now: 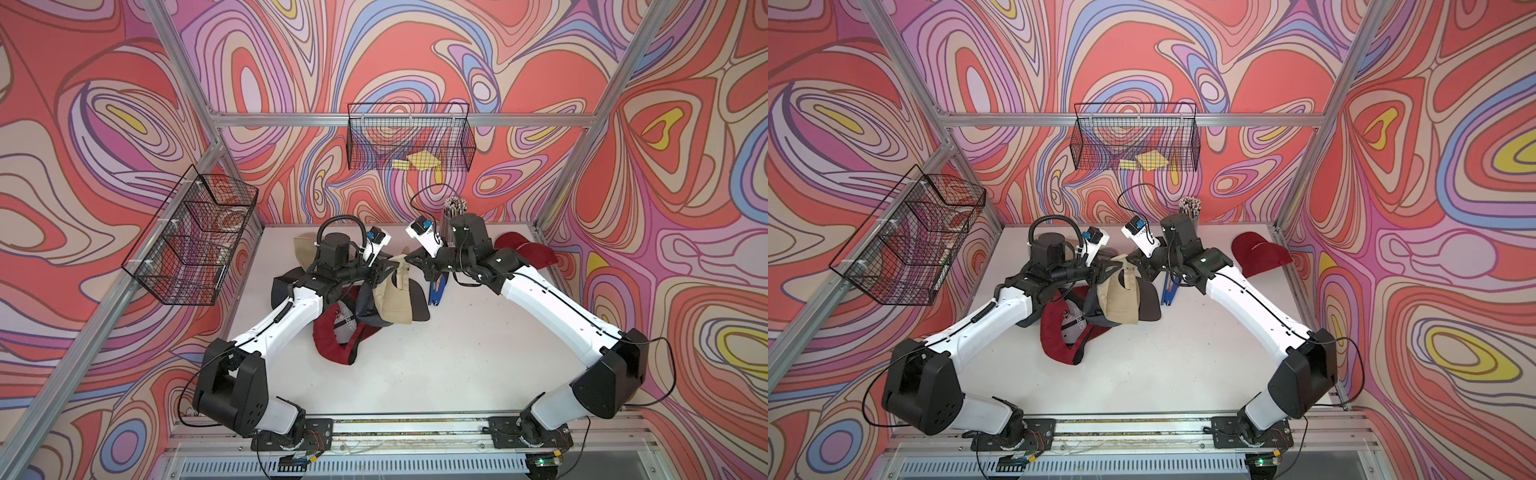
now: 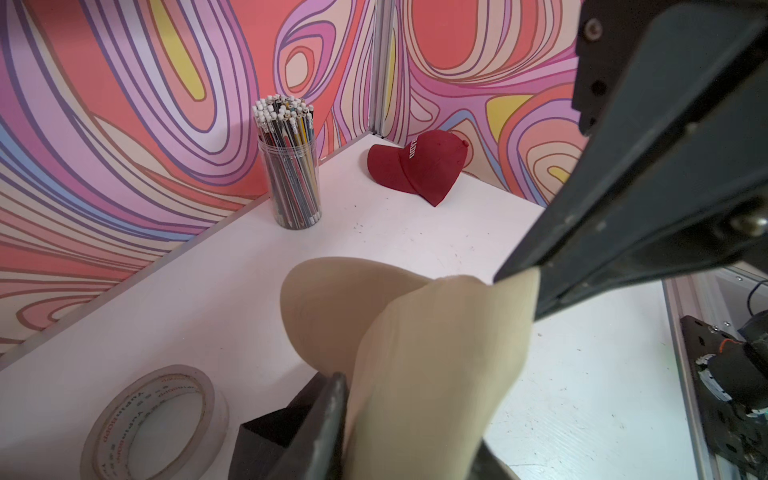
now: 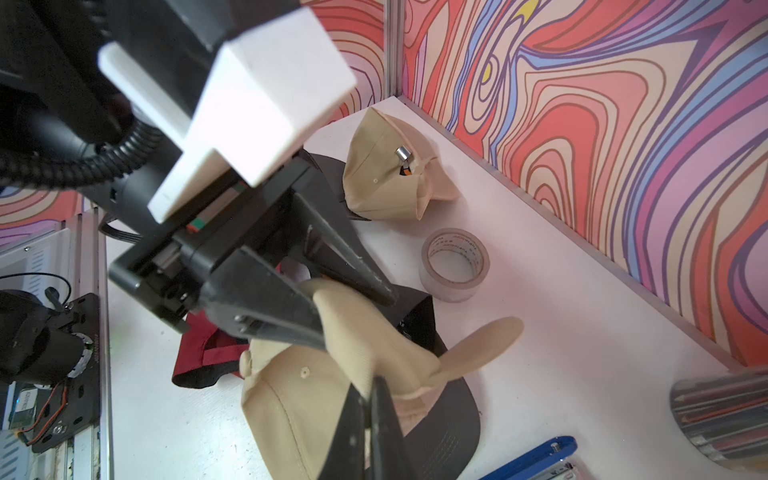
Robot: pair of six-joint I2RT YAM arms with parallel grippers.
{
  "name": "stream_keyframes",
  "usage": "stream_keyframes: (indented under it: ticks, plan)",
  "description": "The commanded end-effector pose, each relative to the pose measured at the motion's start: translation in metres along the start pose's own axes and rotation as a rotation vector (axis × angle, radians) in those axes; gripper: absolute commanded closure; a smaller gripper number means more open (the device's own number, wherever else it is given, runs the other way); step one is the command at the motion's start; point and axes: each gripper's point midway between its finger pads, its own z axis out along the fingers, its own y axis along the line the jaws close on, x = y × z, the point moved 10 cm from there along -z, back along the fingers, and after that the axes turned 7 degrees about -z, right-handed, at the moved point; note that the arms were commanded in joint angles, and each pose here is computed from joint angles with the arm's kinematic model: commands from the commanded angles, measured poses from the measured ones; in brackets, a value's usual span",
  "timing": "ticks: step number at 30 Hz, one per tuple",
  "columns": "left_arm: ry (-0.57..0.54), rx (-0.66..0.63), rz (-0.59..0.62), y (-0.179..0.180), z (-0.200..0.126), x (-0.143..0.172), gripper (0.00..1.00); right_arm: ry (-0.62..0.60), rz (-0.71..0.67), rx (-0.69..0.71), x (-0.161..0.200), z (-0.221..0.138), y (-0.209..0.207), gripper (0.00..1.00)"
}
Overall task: Open the adjustable buckle of the baseball cap
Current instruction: Open the adjustable buckle on the baseball cap.
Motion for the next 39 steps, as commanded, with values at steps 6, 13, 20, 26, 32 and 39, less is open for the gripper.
stream_keyframes:
  ticks: [6, 13, 20, 26, 32, 39]
  plan:
    - [-0.032, -0.045, -0.031, 0.0, -0.006, -0.012, 1.0, -0.049, 0.072, 0.074, -0.005, -0.007, -0.004, 0.66]
    - [-0.075, -0.092, -0.143, 0.003, -0.007, -0.011, 1.0, -0.051, 0.229, 0.236, 0.007, -0.018, -0.007, 0.39]
    - [-0.137, -0.086, -0.237, 0.004, -0.008, -0.007, 1.0, -0.107, 0.362, 0.257, 0.018, -0.02, -0.001, 0.5]
    - [-0.144, -0.072, -0.25, 0.002, -0.009, -0.009, 1.0, -0.104, 0.399, 0.282, 0.014, -0.002, 0.001, 0.48]
    - [-0.138, -0.068, -0.254, 0.002, -0.009, -0.008, 1.0, -0.087, 0.399, 0.292, 0.012, 0.017, 0.0, 0.41]
    - [-0.133, -0.061, -0.261, 0.003, -0.008, -0.007, 1.0, -0.085, 0.378, 0.301, 0.01, 0.029, -0.002, 0.52]
